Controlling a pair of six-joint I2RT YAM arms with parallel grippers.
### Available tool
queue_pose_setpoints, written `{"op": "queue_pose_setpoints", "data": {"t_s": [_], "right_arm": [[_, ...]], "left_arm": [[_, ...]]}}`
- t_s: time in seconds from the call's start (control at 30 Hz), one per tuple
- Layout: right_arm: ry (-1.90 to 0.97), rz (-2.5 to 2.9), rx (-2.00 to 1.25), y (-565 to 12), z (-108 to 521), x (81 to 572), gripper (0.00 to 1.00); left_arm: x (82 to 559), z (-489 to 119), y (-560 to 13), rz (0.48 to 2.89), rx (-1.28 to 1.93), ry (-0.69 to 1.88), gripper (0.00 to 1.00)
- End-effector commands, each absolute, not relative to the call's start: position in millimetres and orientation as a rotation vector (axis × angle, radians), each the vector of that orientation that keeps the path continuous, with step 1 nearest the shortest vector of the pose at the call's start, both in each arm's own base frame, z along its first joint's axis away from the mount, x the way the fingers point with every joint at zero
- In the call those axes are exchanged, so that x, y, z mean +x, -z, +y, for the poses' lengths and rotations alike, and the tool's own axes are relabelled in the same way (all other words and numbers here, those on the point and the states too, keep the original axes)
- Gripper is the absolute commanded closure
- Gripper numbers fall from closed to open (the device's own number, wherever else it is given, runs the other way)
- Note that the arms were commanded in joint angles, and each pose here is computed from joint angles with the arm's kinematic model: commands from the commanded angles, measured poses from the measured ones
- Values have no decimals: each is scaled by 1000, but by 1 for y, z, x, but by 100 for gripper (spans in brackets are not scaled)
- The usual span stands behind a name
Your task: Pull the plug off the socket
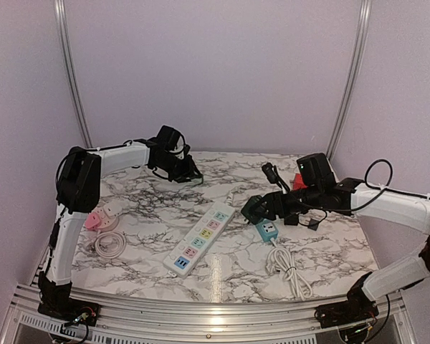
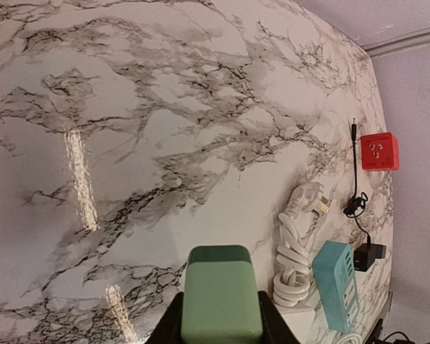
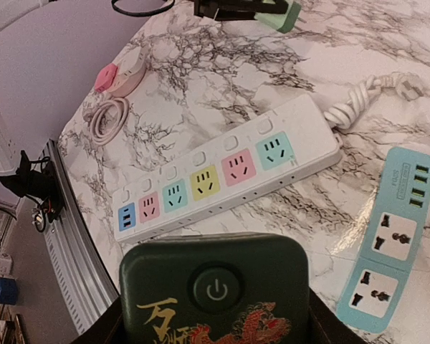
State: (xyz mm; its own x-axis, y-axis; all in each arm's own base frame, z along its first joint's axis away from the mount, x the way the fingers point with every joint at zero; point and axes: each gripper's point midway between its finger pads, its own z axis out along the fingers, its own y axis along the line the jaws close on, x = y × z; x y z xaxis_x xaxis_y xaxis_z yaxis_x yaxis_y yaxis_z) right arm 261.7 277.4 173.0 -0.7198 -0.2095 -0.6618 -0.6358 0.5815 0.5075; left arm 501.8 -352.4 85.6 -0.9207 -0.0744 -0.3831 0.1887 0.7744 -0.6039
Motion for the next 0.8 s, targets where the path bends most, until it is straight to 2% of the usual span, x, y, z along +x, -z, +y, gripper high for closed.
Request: {"op": "queue_pose_setpoints", "data": {"t_s": [0.0,0.4,0.77], "right_arm": [[-972,2260,-489,-186,254,287,79],[-956,2268,-417,-185,248,294,79],[-933,2295,-373,-181,242,298,78]], "left_arm": [[495,-358,-65,2643,61,1003,95],[483,-353,-38,2709,35,998,88],[475,-342,-23,2758,43,910,69]]}}
